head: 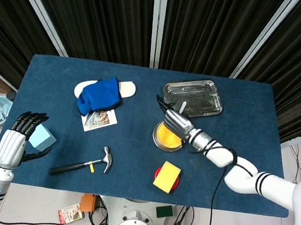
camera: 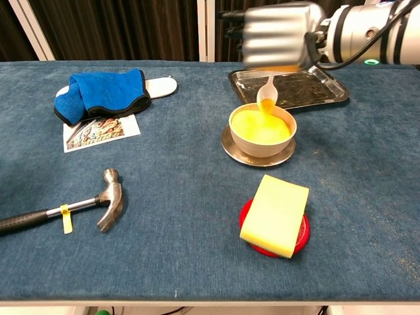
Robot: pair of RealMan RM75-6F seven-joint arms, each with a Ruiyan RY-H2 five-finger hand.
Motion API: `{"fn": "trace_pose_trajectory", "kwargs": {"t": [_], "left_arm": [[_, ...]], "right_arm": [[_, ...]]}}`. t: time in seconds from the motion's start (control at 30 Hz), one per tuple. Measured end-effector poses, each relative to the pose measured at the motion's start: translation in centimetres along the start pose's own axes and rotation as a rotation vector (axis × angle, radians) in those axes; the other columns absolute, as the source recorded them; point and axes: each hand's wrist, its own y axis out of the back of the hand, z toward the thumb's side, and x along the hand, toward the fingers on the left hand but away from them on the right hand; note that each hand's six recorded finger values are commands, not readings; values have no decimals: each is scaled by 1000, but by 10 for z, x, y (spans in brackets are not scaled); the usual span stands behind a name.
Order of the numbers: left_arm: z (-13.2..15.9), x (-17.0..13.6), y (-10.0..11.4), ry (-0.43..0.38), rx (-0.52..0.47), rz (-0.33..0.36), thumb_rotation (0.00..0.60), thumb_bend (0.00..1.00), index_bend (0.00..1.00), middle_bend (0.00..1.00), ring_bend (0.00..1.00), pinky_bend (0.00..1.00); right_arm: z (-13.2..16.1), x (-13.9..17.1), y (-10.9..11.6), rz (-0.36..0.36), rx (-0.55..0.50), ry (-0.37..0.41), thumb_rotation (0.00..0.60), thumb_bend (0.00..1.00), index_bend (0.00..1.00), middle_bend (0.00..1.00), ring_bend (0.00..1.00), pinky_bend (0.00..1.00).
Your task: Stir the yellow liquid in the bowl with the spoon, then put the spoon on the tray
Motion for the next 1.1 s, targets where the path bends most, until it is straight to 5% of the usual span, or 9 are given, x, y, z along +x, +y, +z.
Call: {"fn": "trace_pose_trajectory", "kwargs": {"t": [0.17,0.5,0.8,1.1], "left_arm": [[-4,-3,0,10,-1,2,600,132,173,155,134,115],[-8,-5,-5,21,-11,-4,600,132,173,155,134,115],[-9,-6,-4,20,-13,0,600,132,173,155,134,116],[-7,-5,-4,13,-11,0,600,132,173,155,134,115]], "right_arm": [[5,-6,5,-6,94,29,600,475,731,393,134,0],[28,-16,7,2,122,79,600,477,737,403,140,0],[33,-14,17,-23,53,43,600,477,751,412,155,0],[43,-4,15,-3,-133,0,600,477,765,422,167,0]]}}
